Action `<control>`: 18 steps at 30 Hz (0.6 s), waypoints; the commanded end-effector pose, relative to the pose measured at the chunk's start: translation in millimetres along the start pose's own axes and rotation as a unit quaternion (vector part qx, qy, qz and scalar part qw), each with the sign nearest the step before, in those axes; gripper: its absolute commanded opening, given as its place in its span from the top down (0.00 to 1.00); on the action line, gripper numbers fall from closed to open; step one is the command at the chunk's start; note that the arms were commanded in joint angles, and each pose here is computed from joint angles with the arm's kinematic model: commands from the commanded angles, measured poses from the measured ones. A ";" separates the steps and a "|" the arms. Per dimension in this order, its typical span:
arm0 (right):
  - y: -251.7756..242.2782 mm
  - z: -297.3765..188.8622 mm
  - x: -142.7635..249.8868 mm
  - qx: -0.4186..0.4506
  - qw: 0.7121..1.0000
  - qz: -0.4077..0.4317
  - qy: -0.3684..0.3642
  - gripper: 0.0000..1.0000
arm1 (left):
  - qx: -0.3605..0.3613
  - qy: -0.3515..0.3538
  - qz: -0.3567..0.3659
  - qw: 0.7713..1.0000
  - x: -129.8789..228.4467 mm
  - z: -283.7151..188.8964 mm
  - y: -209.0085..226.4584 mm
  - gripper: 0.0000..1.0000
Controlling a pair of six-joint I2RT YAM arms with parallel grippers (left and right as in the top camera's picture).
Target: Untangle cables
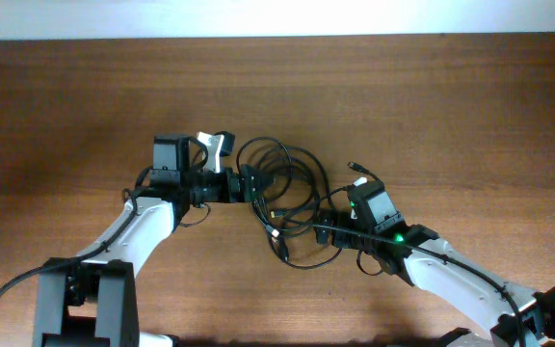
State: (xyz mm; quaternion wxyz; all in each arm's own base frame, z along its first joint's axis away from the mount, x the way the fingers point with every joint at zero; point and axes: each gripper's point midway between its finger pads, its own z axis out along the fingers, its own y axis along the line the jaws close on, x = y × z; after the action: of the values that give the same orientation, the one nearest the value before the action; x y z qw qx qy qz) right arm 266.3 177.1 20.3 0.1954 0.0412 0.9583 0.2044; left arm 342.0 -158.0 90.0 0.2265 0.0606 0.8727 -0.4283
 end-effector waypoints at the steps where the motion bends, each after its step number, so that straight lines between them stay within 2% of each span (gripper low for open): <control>1: -0.4 2.2 0.5 0.005 1.000 -0.004 0.000 0.01 | -0.033 0.008 0.024 0.999 4.2 10.7 1.7 0.01; 4: 0.3 2.3 1.0 0.003 1.000 -0.004 0.001 0.01 | -0.030 0.017 0.044 0.998 9.8 21.4 -9.2 0.01; 9: 0.3 2.3 1.0 0.003 1.000 -0.004 0.001 0.01 | -0.076 0.023 0.066 0.995 16.0 33.2 -6.9 0.00; 12: 0.3 2.3 1.0 0.003 1.000 -0.004 0.001 0.01 | -0.096 0.018 0.068 0.993 14.4 32.9 -1.1 0.09; 18: 0.3 2.3 1.2 0.003 1.000 -0.004 0.001 0.01 | -0.114 0.013 0.068 0.991 12.2 31.5 5.1 0.08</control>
State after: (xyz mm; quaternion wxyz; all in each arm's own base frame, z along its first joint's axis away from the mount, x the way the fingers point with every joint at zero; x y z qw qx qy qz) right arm 266.3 177.1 20.4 0.1953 0.0412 0.9583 0.2045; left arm 337.4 -186.4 67.3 0.2379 0.0994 0.9069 -0.3331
